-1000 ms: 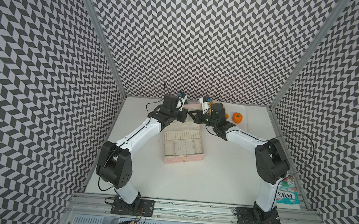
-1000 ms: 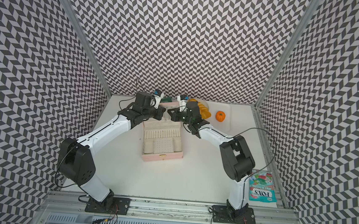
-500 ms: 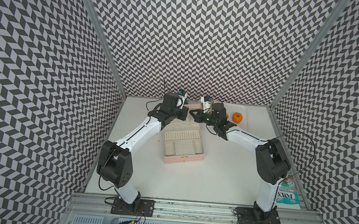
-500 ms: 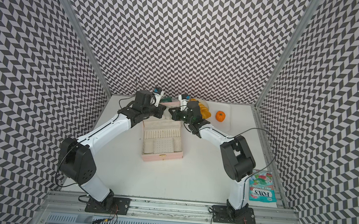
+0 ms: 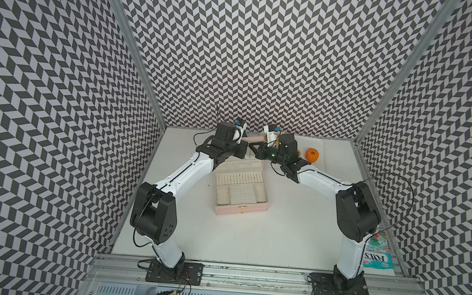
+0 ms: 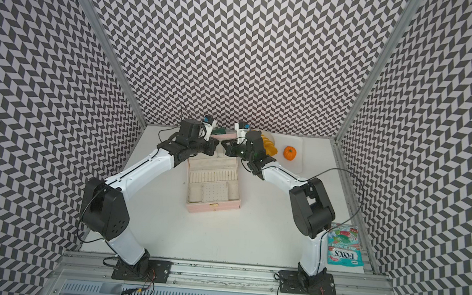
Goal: Put jewelry chain into jewelry box
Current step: Hang the necklace on the jewelry box clasp.
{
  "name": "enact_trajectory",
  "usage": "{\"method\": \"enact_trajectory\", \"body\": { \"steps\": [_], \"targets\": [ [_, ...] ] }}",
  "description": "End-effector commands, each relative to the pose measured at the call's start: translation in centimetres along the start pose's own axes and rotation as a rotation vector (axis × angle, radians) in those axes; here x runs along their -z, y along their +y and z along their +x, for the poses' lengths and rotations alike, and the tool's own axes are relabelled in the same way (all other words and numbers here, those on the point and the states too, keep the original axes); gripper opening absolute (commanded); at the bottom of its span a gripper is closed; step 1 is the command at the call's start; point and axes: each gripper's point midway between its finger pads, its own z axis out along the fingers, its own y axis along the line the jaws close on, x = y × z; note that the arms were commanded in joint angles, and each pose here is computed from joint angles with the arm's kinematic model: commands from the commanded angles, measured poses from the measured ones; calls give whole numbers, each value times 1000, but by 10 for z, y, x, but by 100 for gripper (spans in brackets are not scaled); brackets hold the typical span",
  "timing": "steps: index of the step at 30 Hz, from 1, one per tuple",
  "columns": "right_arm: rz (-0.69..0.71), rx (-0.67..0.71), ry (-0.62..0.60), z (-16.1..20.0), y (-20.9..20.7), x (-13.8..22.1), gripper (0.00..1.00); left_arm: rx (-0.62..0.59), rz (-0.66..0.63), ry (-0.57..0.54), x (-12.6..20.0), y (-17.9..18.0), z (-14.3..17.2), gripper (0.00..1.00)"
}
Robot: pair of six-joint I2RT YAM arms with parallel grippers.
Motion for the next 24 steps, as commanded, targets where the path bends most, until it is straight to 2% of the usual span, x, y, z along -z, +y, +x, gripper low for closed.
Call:
{"method": "enact_trajectory", "body": {
  "steps": [1, 16, 24],
  "targets": [
    [-10, 7, -16, -4, -1, -5, 0, 14, -27, -18, 1, 10, -7, 0],
    [-51, 8, -10, -3, 13, 6, 0, 44, 1, 4, 5, 7, 3, 0],
    [-67, 8, -2, 0, 19, 9, 0, 52, -11, 42, -4, 11, 15, 0]
  ]
}}
